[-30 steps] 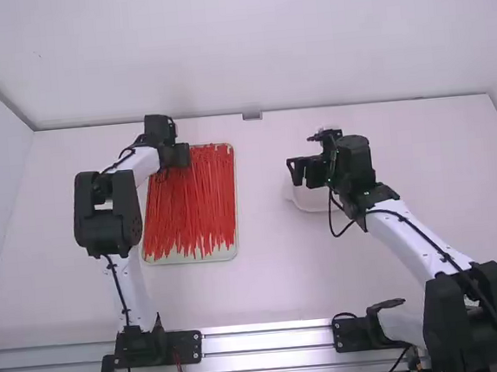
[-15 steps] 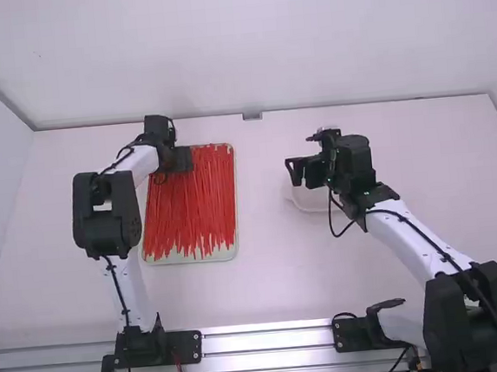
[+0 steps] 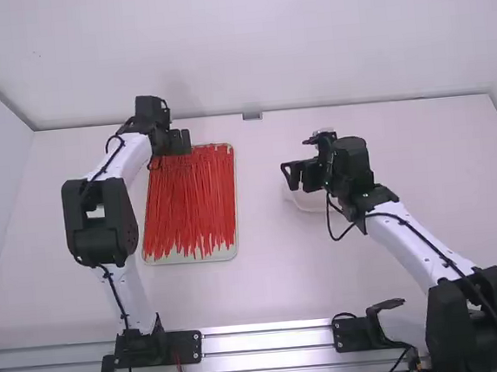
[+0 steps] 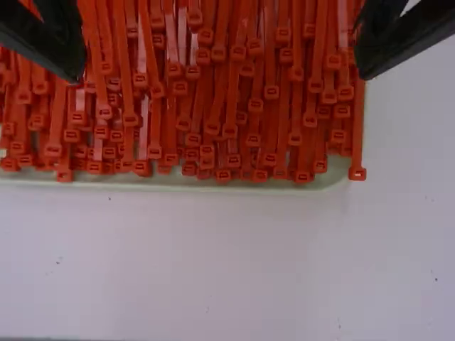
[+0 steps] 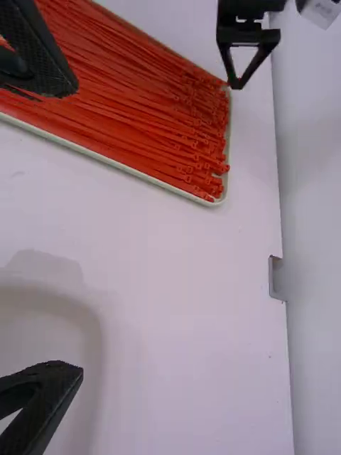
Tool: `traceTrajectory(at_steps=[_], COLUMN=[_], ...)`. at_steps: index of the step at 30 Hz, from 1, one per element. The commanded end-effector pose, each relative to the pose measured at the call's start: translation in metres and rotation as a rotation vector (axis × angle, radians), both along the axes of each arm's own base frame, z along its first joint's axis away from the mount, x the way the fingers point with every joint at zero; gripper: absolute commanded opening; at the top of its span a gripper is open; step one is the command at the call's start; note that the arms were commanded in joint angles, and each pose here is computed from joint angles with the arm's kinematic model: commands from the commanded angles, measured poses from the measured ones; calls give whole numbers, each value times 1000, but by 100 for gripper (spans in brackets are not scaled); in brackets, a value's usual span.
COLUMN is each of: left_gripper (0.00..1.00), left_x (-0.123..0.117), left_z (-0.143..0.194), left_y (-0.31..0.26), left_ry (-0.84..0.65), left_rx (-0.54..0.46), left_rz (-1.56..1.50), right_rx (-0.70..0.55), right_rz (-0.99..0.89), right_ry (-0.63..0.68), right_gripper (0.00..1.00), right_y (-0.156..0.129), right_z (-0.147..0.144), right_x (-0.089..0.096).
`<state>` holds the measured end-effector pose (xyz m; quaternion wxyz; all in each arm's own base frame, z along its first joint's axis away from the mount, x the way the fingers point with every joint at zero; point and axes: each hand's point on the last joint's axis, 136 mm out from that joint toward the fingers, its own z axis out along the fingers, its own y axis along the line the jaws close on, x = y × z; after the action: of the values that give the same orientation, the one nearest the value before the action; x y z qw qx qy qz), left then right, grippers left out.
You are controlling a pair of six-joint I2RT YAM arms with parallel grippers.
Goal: Fasten the cable tie
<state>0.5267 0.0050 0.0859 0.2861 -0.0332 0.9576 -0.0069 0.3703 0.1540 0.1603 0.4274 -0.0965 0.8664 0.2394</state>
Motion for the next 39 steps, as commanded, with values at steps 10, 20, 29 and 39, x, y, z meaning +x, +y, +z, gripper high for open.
traceTrajectory(at_steps=[10, 20, 29, 39], left_gripper=[99, 99, 99, 81], left_x=[25, 31, 40, 37], left_z=[34, -3, -36, -58], left_y=[21, 17, 9, 5], left_ry=[-151, -110, -98, -61], left_rx=[10, -12, -55, -58], left_rz=[13, 24, -6, -10], right_rx=[47, 29, 23, 21], right_rz=[-9, -3, -4, -9], right_ry=[-55, -44, -42, -38], right_gripper=[99, 99, 99, 99], right_y=[4, 3, 1, -1], right_z=[27, 23, 21, 20], right_x=[7, 5, 5, 5])
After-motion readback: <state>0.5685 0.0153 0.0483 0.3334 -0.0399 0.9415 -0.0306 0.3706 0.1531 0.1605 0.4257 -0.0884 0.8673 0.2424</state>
